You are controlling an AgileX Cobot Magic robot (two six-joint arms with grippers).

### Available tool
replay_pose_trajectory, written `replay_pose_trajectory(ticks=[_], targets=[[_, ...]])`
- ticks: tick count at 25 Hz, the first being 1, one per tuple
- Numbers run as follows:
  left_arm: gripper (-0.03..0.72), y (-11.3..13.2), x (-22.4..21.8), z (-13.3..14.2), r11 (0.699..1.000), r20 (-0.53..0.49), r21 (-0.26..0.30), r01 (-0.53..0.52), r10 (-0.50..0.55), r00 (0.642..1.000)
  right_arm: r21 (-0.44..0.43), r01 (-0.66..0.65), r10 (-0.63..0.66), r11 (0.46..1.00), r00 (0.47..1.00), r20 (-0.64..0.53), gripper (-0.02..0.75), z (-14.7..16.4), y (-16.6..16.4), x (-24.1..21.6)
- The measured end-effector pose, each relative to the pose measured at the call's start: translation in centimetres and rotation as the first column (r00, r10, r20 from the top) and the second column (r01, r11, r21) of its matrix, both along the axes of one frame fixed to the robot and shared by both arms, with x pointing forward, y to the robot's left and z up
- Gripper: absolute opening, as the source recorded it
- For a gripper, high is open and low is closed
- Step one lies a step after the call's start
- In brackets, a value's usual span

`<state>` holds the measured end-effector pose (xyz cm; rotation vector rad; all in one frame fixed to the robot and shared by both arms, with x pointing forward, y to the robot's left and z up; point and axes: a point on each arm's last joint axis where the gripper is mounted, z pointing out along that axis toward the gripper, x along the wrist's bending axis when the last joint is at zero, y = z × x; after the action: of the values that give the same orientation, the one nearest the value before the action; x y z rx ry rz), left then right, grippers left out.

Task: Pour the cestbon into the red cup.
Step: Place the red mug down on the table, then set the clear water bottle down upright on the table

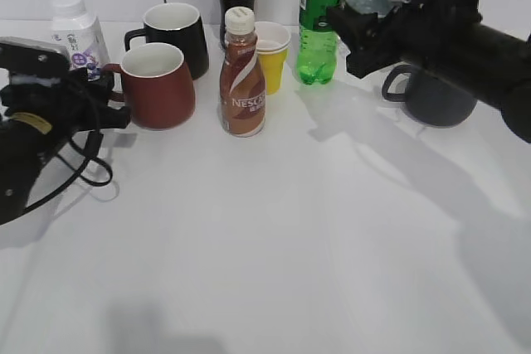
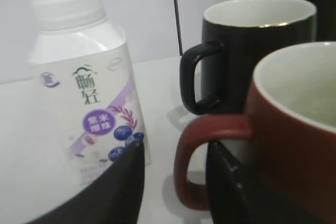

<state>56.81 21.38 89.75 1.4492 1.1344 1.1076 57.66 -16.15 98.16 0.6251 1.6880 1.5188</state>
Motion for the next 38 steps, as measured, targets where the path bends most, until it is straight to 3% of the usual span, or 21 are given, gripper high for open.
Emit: replay_pose_trajectory(ticks=[16, 25, 38], targets=[[0.3, 1.0, -4.7, 7.1, 0.999, -0.147, -0.037, 0.029, -0.034, 0.989, 0.041, 0.048, -0.037, 0.998, 0.973, -0.226, 0.473, -7.9, 0.7, 3.3], [0.3, 1.4, -6.3, 8.8, 0.997, -0.244, -0.078, 0.011, -0.03, 0.969, 0.051, 0.034, -0.02, 0.998, 0.967, -0.253, 0.473, -8.0, 1.0, 3.5], [0.3, 1.4, -6.9, 9.0, 0.996, -0.288, -0.086, 0.013, -0.037, 0.957, 0.006, -0.004, 0.006, 1.0, 0.961, -0.275, 0.473, -8.8, 1.9, 3.5]])
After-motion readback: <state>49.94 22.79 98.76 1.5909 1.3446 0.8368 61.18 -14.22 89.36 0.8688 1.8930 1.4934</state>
